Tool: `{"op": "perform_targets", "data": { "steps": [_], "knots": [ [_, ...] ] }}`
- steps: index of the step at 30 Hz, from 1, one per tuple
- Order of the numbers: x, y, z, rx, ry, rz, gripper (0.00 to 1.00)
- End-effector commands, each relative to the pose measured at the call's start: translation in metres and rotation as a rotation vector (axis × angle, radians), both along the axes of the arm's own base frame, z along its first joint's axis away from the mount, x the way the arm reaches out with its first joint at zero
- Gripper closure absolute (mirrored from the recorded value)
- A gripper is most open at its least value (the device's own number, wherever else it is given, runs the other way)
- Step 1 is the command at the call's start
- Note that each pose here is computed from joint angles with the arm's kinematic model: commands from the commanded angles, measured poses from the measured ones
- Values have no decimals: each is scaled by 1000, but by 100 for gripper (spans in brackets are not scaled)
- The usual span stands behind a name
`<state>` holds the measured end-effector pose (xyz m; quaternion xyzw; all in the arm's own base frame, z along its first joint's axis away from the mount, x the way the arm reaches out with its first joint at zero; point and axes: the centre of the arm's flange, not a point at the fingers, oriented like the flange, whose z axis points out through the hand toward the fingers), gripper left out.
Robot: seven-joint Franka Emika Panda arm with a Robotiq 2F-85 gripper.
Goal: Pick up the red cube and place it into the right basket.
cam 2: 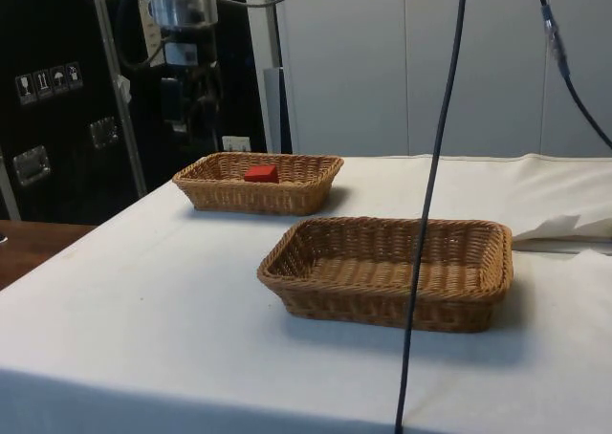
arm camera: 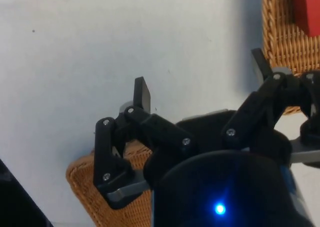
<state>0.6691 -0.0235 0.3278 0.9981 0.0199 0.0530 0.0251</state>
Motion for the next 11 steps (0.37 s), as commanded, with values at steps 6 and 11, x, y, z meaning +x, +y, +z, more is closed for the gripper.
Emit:
{"op": "perform_targets", "data": {
  "steps": [6, 11],
  "knots": [
    [-3, 13, 6, -12, -12, 6, 0],
    [-3, 19, 6, -5, -6, 13, 0]
  ]
}}
